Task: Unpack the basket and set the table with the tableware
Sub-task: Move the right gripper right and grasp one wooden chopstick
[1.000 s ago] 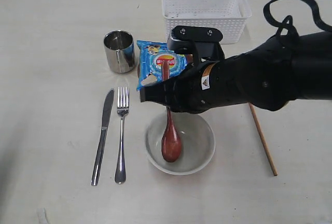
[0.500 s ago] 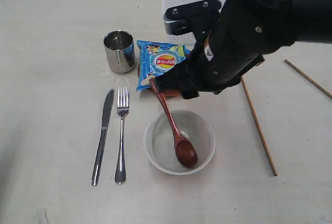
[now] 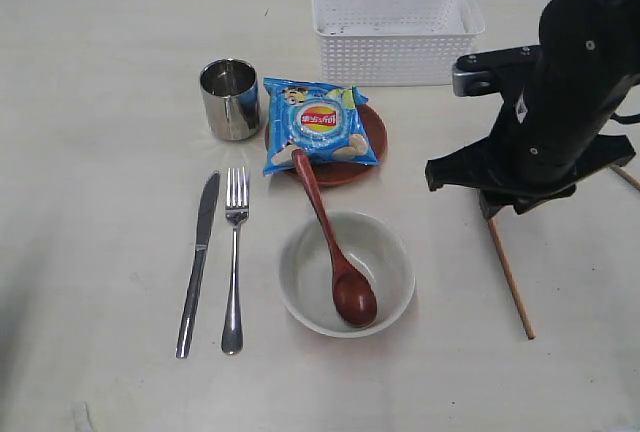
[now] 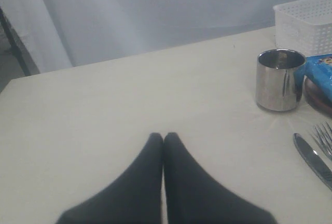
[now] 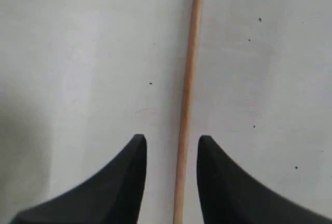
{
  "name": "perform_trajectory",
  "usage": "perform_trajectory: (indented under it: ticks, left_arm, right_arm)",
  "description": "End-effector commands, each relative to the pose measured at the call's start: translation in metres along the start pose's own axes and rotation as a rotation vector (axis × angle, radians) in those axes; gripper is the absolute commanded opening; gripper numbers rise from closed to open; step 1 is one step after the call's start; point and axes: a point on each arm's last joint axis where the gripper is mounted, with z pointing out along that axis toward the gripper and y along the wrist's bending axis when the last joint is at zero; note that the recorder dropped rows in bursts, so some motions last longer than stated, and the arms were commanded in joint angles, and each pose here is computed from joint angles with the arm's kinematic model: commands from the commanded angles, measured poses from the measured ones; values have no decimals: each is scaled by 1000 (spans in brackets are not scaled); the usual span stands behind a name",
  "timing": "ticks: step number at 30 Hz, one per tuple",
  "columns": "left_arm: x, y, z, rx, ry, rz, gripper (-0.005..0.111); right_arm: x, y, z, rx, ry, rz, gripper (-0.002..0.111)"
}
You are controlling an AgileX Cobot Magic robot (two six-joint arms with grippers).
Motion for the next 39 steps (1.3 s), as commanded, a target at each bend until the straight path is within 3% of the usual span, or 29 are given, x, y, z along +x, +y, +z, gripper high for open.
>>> perform_trajectory:
  ticks: [1,10,23,35,38,39]
  left_arm:
    - [0,0,0,-2,-8,-16,0]
    - [0,0,0,-2,-8,-16,0]
    - [0,0,0,-2,-8,-16,0]
    - [0,0,0,-2,-8,-16,0]
    - [0,0,0,-2,-8,-16,0]
    - [0,0,0,-2,-8,-16,0]
  right_arm:
    - [-3,-3,24,-41,66,-37,32]
    - [-10,1,57,-22,70,-83,32]
    - [-15,-2,46,6,68,-145,32]
    - [-11,0,75,23,160,-156,31]
    - [-11,0,75,21,165,-164,16]
    - [-10,0,75,22,176,-177,0]
